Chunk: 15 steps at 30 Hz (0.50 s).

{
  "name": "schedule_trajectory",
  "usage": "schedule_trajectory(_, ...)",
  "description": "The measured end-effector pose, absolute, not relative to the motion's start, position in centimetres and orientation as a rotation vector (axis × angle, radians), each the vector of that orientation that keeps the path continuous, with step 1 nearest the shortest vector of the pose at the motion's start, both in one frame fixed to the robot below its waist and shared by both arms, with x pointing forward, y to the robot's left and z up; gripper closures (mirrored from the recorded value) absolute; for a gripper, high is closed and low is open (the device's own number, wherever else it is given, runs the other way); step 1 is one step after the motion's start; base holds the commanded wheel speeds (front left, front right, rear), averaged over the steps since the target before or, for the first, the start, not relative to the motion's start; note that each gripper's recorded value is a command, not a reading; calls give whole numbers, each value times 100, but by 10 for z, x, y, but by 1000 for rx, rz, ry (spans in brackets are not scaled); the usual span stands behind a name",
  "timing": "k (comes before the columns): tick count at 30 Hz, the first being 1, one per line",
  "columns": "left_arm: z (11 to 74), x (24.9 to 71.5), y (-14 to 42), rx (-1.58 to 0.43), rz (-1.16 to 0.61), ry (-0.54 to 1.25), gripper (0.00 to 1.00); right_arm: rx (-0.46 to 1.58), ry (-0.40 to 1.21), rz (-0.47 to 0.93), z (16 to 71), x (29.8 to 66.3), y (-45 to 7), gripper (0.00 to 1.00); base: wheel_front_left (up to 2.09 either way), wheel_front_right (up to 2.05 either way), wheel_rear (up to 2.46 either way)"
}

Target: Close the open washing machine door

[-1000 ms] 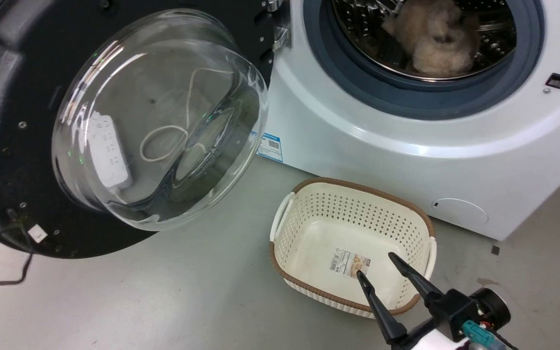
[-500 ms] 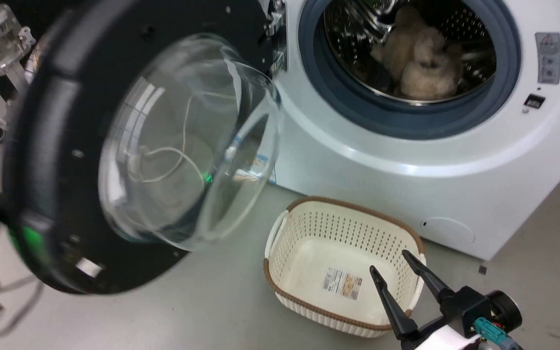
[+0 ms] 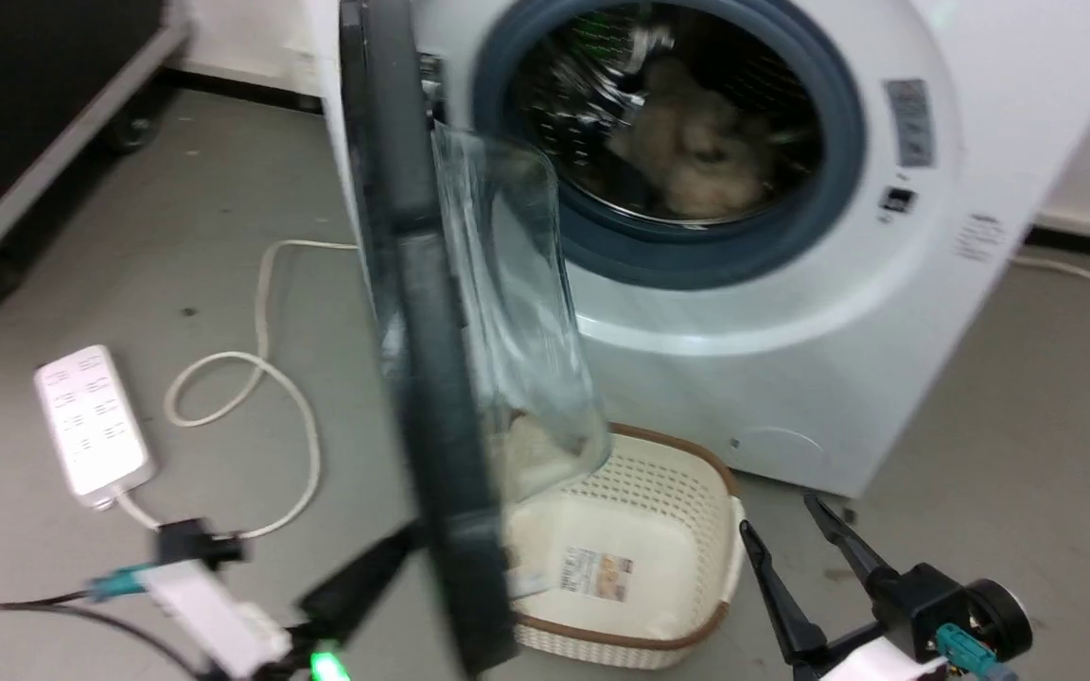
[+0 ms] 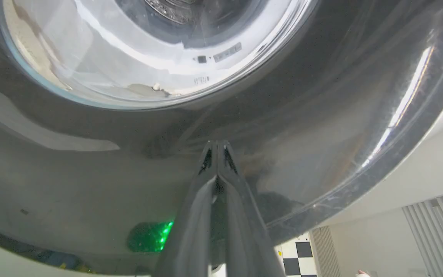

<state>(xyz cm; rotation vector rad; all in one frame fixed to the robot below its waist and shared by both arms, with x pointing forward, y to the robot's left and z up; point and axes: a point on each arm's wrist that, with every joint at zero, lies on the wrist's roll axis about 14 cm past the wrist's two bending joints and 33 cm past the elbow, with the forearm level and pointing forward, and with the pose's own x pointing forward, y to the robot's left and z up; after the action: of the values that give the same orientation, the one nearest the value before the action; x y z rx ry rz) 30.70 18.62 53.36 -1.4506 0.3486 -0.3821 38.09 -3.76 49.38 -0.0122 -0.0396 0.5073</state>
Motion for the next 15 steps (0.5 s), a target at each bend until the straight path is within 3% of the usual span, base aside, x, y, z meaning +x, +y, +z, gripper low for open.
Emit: schedule_trajectory(15, 545, 414, 27, -1590, -650, 475, 100, -35, 25, 188, 474, 381, -146, 0, 0, 0, 0)
